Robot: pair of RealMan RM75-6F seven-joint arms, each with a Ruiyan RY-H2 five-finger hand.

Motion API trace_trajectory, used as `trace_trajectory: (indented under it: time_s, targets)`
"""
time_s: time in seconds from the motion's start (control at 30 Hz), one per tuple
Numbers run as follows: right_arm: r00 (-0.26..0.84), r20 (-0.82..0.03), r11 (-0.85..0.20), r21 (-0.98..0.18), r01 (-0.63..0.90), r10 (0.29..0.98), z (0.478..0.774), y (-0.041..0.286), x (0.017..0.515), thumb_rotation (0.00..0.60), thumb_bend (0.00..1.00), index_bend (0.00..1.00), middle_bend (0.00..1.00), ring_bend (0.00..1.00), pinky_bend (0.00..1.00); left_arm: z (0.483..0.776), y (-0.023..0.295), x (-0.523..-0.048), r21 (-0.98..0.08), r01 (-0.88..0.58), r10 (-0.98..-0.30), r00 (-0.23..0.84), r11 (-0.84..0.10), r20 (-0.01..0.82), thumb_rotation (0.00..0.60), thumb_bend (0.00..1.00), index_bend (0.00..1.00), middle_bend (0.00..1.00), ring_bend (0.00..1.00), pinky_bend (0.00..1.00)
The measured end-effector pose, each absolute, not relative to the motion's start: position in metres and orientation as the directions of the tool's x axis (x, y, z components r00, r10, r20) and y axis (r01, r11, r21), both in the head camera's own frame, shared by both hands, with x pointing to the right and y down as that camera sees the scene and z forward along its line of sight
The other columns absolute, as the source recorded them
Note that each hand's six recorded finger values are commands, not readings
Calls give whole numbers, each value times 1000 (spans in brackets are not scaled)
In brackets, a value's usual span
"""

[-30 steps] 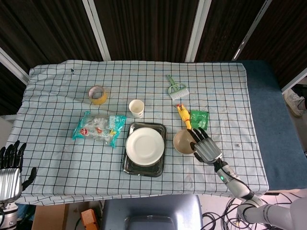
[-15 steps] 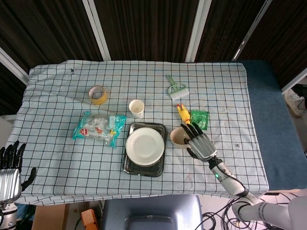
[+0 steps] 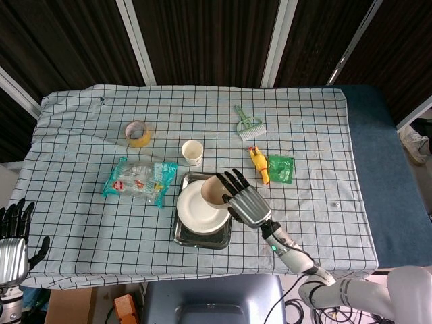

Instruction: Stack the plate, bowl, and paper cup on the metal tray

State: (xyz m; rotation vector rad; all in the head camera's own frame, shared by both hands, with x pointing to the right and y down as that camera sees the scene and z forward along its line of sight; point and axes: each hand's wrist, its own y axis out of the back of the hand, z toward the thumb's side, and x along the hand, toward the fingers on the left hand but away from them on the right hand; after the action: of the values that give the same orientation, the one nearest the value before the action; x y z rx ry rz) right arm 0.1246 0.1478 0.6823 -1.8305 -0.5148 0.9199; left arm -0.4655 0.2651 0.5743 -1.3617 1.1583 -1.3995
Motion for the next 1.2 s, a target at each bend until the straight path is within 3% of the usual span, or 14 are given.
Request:
trace_trajectory:
  time_s: [0.37, 0.73, 0.83, 1.03, 1.2]
  targets:
    - [648, -368, -424, -902, -75, 667, 711, 164, 77, 600, 457, 648, 0, 0, 0, 575, 266, -466, -974, -34, -973, -53, -224, 226, 600, 349, 0, 0, 0, 0]
    - [639, -364, -407, -910, -87, 677, 721, 162, 74, 600, 457, 635, 0, 0, 0, 574, 267, -467, -973, -35, -972, -53, -227, 228, 600, 349, 0, 0, 0, 0]
    - [638, -377, -413, -905, -100, 671, 724, 163, 76, 600, 455, 597, 0, 0, 0, 576, 267, -466, -972, -34, -971, -52, -231, 232, 600, 348, 0, 0, 0, 0]
    - [636, -398, -443, -891, -97, 661, 725, 167, 82, 600, 262, 413, 0, 0, 0, 577, 266, -464, -971, -38, -970, -48, -236, 237, 600, 349, 0, 0, 0, 0]
    - [635, -406, -450, -887, -101, 657, 722, 168, 92, 600, 224, 286, 0, 0, 0, 580, 265, -464, -969, -37, -968, -46, -245, 246, 600, 349, 0, 0, 0, 0]
